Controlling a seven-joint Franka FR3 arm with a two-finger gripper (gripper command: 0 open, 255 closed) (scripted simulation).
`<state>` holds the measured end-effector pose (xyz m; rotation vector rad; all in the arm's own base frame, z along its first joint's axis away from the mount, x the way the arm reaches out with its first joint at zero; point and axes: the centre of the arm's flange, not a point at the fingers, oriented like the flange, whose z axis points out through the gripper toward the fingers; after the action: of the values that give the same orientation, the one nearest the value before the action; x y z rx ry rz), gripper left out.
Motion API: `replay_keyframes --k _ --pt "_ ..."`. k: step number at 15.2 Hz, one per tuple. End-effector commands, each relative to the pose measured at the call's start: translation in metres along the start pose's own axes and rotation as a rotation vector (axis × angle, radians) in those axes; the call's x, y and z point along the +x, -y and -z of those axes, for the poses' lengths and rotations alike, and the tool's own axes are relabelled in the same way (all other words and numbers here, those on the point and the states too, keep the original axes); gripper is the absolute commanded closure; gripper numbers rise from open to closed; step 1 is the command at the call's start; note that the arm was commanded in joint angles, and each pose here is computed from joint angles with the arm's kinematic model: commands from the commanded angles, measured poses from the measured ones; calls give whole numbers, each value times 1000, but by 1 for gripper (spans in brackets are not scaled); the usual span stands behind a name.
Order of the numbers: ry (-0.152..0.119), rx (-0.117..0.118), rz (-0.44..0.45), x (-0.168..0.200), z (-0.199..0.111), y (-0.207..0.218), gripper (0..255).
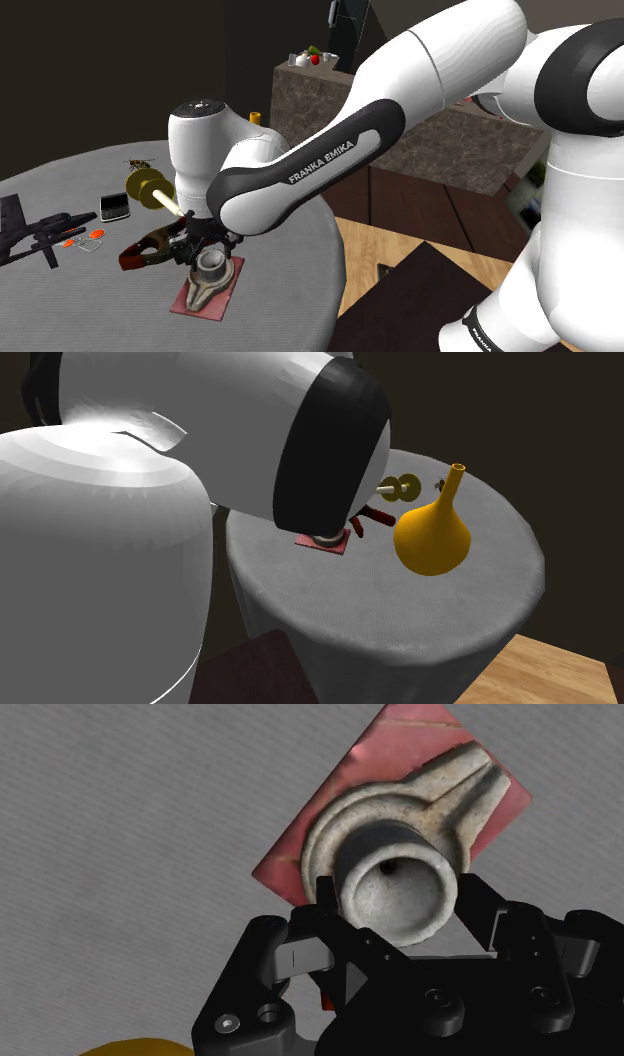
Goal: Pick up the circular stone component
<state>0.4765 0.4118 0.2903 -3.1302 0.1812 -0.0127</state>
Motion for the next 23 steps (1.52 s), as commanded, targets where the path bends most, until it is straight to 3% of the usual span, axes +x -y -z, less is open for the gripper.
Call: replay_keyframes --k 1,7,23 --pt "2 0 1 -1 -2 1 255" --pt "2 0 1 0 -1 0 255" --pt "2 0 2 0 79 0 255"
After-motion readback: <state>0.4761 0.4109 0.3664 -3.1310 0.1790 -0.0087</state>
